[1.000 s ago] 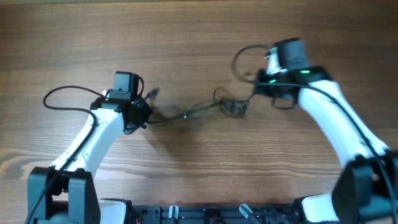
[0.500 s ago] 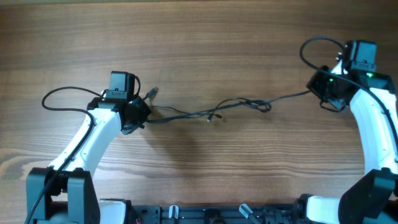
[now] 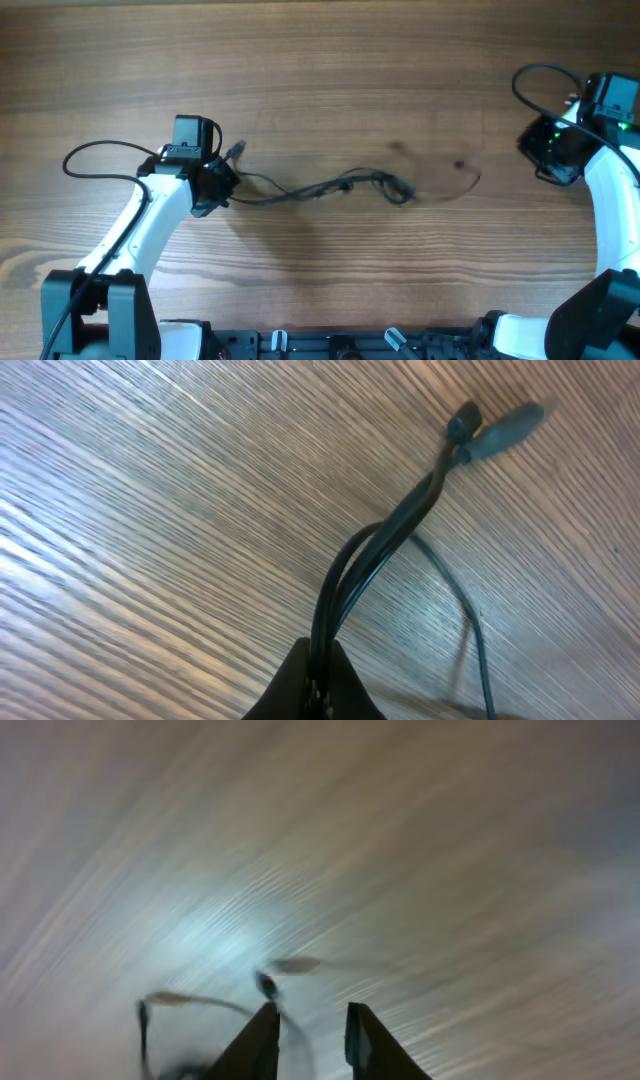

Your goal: Untangle cables

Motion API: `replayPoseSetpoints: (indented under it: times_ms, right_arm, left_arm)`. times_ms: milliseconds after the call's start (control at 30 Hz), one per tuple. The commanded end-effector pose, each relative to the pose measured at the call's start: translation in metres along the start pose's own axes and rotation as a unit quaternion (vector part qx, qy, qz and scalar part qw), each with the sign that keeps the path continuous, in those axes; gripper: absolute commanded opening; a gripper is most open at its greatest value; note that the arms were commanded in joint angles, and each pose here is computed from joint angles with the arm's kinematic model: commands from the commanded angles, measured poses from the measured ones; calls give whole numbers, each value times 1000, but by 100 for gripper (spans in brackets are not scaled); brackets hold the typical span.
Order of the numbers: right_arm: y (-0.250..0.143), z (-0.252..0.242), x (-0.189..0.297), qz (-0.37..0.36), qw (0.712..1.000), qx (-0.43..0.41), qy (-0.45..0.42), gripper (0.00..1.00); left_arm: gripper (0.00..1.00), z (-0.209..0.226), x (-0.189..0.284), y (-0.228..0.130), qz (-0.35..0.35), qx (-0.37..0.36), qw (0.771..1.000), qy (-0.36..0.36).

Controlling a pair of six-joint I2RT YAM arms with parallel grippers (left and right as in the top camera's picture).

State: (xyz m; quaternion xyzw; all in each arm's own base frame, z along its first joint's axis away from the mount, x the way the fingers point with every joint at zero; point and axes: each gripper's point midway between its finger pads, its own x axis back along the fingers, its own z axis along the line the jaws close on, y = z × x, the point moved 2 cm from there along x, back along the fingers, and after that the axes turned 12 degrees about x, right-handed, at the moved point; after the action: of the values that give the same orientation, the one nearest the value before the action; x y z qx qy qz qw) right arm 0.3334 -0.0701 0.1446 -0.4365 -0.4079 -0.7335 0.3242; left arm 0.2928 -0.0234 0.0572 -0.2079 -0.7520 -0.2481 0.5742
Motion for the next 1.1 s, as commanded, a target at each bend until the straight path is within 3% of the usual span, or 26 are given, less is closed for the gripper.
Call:
replayPoseSetpoints:
  times_ms: [0, 100, 133, 167, 267, 400, 600, 900, 1067]
  right_arm:
    - [-23, 60, 11, 34, 981, 112, 156, 27]
    - [-36, 60, 6, 61, 983, 121, 122, 33]
    - [-43, 61, 4, 72, 983, 133, 105, 38]
    - [-46, 62, 3, 77, 983, 139, 94, 40]
    - [-54, 64, 0, 88, 981, 158, 69, 43]
    - [-60, 71, -3, 96, 978, 173, 68, 46]
    - [-70, 85, -6, 108, 968, 212, 79, 48]
    - [-104, 103, -33, 139, 950, 265, 87, 47]
    - [-118, 116, -58, 152, 943, 281, 93, 45]
  left_arm:
    - [4, -9, 6, 6, -7, -7, 1000, -19]
    - [6, -16, 6, 3, 5, -8, 999, -39]
    - [39, -22, 7, 0, 15, -13, 998, -57]
    - [54, -29, 8, -2, 24, -25, 997, -75]
    - [73, -62, 17, -17, 67, -89, 979, -170]
    - [75, -101, 34, -41, 97, -170, 942, -272]
    - [75, -125, 39, -83, 102, -251, 916, -296]
    - [75, -133, 29, -127, 70, -318, 909, -258]
    - [74, -126, 23, -123, 41, -322, 919, -224]
